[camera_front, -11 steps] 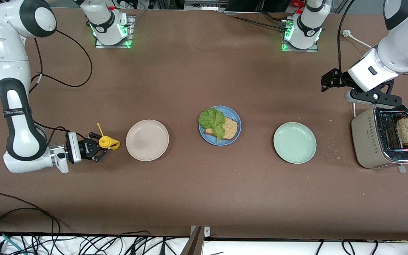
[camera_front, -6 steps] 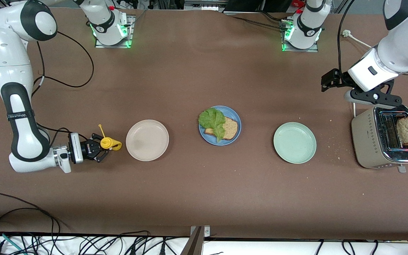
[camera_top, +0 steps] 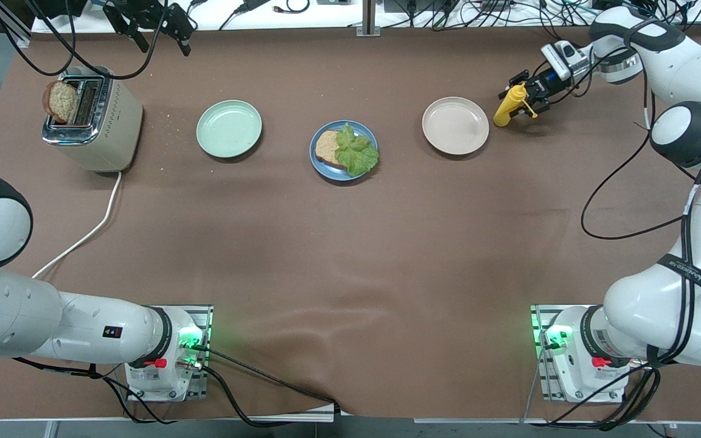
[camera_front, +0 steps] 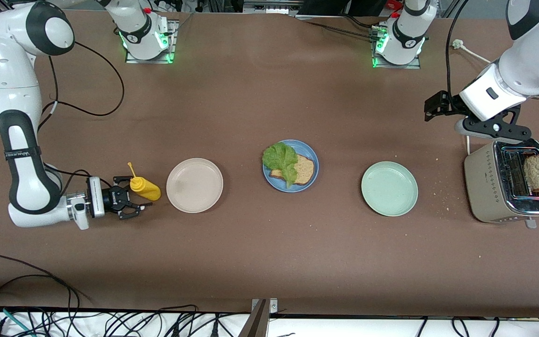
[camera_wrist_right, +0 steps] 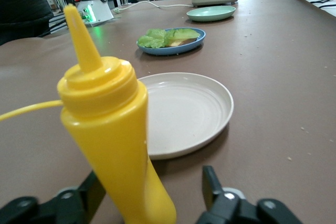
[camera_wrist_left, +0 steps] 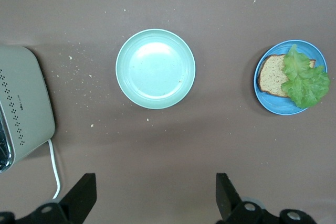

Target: Make sandwich in blue plate with both arms

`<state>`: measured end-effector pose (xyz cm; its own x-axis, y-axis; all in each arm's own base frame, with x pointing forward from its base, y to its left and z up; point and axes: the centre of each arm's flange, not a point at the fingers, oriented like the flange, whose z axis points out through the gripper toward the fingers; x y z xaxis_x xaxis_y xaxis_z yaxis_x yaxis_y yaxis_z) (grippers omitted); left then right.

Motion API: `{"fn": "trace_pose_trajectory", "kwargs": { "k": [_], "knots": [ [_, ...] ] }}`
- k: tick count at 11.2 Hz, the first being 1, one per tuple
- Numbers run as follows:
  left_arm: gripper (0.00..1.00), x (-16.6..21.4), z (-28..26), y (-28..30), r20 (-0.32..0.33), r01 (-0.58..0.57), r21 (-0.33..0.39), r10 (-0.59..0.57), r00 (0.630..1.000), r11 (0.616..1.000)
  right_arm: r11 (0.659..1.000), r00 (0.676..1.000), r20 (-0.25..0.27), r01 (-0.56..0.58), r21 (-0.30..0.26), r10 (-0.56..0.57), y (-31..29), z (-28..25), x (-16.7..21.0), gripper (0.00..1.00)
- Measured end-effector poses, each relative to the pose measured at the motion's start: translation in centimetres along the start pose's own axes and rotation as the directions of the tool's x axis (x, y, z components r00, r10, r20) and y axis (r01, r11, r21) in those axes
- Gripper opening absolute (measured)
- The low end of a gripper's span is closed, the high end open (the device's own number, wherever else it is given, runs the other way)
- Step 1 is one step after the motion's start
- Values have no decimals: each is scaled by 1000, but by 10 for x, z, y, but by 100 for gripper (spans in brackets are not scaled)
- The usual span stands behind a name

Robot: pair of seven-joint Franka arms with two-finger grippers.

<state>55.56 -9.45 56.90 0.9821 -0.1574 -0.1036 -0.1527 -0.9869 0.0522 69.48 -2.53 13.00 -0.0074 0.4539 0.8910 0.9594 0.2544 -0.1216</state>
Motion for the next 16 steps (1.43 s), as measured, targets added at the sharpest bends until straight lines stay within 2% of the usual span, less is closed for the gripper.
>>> {"fn": "trace_pose_trajectory", "kwargs": {
  "k": [1, 2, 4, 6, 8, 10, 11, 12, 13, 14, 16],
  "knots": [
    [100, 0, 0, 0, 0, 0, 0, 0, 1000, 1000, 1000, 1000, 27, 1, -9, 0, -1, -13, -1, 93],
    [100, 0, 0, 0, 0, 0, 0, 0, 1000, 1000, 1000, 998, 67, 4, -13, -3, -4, -28, 0, 100],
    [100, 0, 0, 0, 0, 0, 0, 0, 1000, 1000, 1000, 984, 181, 4, -3, -3, -12, -63, 14, 100],
    [100, 0, 0, 0, 0, 0, 0, 0, 1000, 1000, 996, 952, 293, -89, -17, 90, -24, -96, 40, 100],
    [100, 0, 0, 0, 0, 0, 0, 0, 1000, 1000, 974, 892, 391, -212, -79, 226, -39, -123, 87, 100],
    [100, 0, 0, 0, 0, 0, 0, 0, 1000, 1000, 930, 812, 454, -329, -165, 368, -55, -135, 145, 100],
    [100, 0, 0, 0, 0, 0, 0, 0, 1000, 1000, 896, 760, 475, -387, -216, 443, -65, -136, 173, 100],
    [100, 0, 0, 0, 0, 0, 0, 0, 1000, 1000, 847, 694, 486, -451, -281, 531, -75, -137, 199, 100],
    [100, 0, 0, 0, 0, 0, 0, 0, 1000, 1000, 772, 605, 480, -517, -369, 635, -86, -140, 224, 100],
    [100, 0, 0, 0, 0, 0, 0, 0, 1000, 1000, 679, 505, 454, -567, -466, 734, -98, -143, 250, 100],
    [100, 0, 0, 0, 0, 0, 0, 0, 1000, 1000, 469, 323, 341, -612, -637, 883, -118, -142, 303, 100]
  ]
}}
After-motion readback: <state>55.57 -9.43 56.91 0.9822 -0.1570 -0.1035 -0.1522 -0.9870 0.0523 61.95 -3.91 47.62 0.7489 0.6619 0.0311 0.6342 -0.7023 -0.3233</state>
